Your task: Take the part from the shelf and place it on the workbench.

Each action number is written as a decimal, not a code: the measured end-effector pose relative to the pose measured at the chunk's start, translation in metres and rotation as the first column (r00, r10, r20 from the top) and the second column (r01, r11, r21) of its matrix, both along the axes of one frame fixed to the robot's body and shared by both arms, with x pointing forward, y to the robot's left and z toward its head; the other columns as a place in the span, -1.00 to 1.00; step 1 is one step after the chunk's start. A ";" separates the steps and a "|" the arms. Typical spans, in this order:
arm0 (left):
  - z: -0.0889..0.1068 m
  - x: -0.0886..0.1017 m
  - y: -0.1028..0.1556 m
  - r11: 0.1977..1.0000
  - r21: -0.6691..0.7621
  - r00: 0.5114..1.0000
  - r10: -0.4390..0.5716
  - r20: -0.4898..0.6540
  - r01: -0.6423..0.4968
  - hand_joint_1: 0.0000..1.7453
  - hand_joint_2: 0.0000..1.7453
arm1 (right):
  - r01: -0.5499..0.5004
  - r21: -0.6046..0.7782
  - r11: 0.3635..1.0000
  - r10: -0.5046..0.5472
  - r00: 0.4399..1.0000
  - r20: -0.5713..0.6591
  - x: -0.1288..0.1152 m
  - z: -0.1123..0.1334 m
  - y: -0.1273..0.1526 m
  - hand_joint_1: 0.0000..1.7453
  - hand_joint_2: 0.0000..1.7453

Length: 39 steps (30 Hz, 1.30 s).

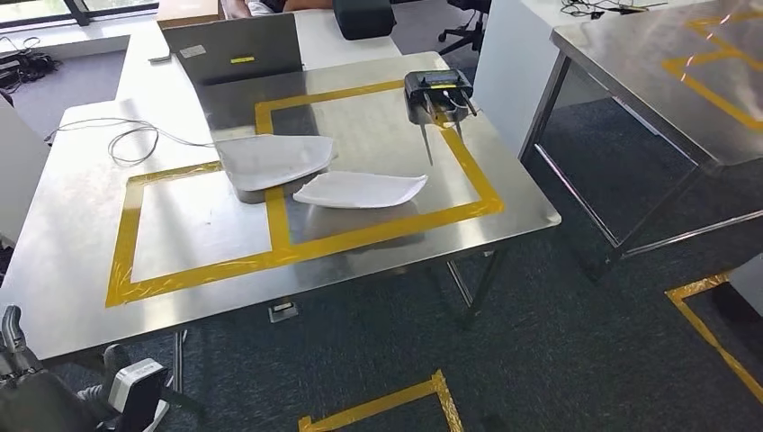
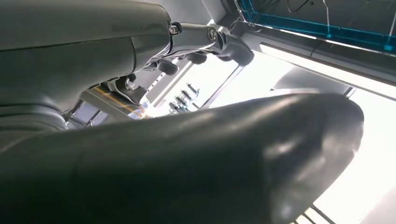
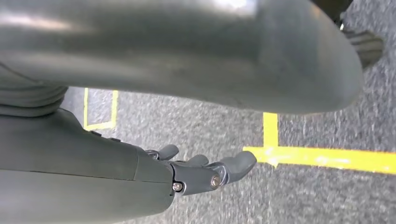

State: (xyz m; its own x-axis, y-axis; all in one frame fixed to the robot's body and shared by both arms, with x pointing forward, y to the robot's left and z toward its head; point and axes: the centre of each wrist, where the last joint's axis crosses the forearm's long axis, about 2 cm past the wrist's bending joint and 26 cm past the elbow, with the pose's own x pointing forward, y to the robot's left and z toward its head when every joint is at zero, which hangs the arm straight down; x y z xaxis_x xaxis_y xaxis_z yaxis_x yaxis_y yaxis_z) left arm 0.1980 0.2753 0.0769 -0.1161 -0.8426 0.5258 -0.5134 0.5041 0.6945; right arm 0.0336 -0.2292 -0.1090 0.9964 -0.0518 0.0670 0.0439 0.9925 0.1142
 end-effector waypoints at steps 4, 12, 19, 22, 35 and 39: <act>-0.014 0.001 -0.009 0.998 -0.070 0.999 0.000 -0.051 -0.003 -1.00 -1.00 | 0.000 0.001 1.000 0.000 1.000 -0.013 -0.001 0.000 0.001 -1.00 -1.00; -0.089 -0.002 -0.015 0.915 -0.395 0.958 -0.031 -0.286 -0.089 -1.00 -1.00 | -0.006 0.008 1.000 0.006 0.999 0.031 0.004 0.000 0.001 -1.00 -1.00; -0.150 -0.049 0.006 0.831 -0.395 0.762 0.053 -0.645 -0.392 -1.00 -1.00 | -0.007 0.009 1.000 0.006 0.998 0.057 0.006 0.001 0.001 -1.00 -1.00; -0.166 -0.078 0.017 0.715 -0.315 0.484 0.036 -0.875 -0.623 -1.00 -1.00 | -0.023 0.021 1.000 0.023 0.999 0.032 0.006 0.001 0.000 -1.00 -1.00; -0.186 -0.145 0.032 0.449 -0.002 -0.160 -0.323 -0.933 -0.894 -1.00 -1.00 | -0.037 -0.007 0.999 0.036 0.998 -0.050 0.004 -0.001 -0.008 -1.00 -1.00; -0.187 -0.147 0.031 0.495 -0.031 -0.152 -0.325 -0.933 -0.868 -1.00 -1.00 | -0.048 -0.019 0.999 0.048 0.999 -0.026 0.004 -0.001 -0.012 -1.00 -1.00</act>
